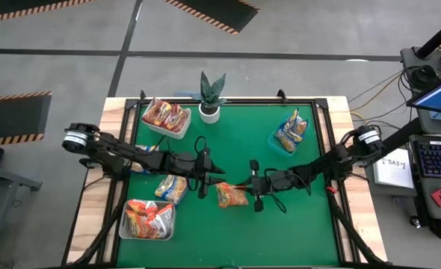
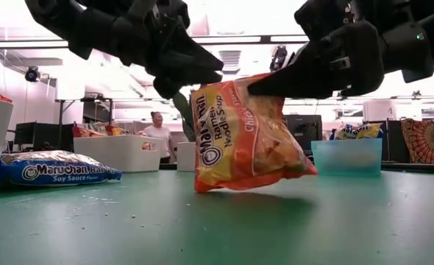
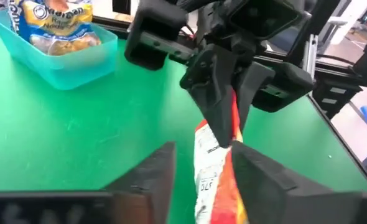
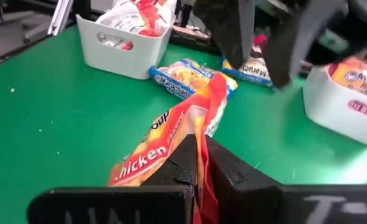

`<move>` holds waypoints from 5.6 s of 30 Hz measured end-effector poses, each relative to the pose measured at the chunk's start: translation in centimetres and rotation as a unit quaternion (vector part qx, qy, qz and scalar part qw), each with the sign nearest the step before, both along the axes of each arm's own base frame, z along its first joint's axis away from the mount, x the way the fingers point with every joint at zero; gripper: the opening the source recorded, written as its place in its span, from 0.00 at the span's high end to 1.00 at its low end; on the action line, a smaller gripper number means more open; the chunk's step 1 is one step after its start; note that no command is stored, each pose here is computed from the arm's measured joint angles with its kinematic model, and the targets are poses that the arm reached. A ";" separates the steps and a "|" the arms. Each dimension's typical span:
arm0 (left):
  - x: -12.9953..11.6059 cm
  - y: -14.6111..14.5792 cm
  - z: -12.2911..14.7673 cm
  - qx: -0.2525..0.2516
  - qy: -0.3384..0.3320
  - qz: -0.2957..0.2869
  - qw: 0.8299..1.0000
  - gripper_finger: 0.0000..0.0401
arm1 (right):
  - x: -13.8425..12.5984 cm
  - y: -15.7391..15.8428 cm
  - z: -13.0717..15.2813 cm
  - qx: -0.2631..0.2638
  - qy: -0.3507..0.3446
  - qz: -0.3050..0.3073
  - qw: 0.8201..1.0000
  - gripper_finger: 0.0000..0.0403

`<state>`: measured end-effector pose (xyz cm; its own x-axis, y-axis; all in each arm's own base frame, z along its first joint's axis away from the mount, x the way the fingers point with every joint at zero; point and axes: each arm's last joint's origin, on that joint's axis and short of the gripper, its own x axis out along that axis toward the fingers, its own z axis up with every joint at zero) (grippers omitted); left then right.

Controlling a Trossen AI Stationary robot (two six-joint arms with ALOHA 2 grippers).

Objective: Sort Maruchan noodles
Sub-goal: Put the orange noodle pack into the gray bin

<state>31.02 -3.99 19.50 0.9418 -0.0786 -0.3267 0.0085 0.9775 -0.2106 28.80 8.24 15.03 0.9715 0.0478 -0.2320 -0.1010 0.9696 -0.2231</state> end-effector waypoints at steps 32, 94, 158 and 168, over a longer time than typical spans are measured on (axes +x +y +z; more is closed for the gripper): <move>0.7 -1.7 -6.2 -0.036 0.129 -0.048 0.990 0.53 | -1.8 -3.0 0.4 0.303 0.119 -0.190 0.926 0.97; 0.8 -3.4 -7.9 -0.111 0.122 -0.109 0.980 0.91 | 4.5 -3.5 -3.8 0.367 0.125 -0.051 0.920 0.96; 0.1 -2.6 -0.8 0.024 -0.034 0.012 0.999 0.99 | -0.5 -2.5 8.6 0.076 0.042 -0.023 0.996 0.43; -1.9 -4.8 4.9 -0.024 -0.104 -0.022 0.994 1.00 | -3.5 -4.9 13.6 0.049 -0.050 -0.039 0.997 0.38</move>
<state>29.09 -8.83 24.44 0.9840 -0.1313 -0.1207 0.0984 0.9641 -0.2468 25.32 3.38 28.58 0.9913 -0.0117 -0.1314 -0.0057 0.9913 -0.1318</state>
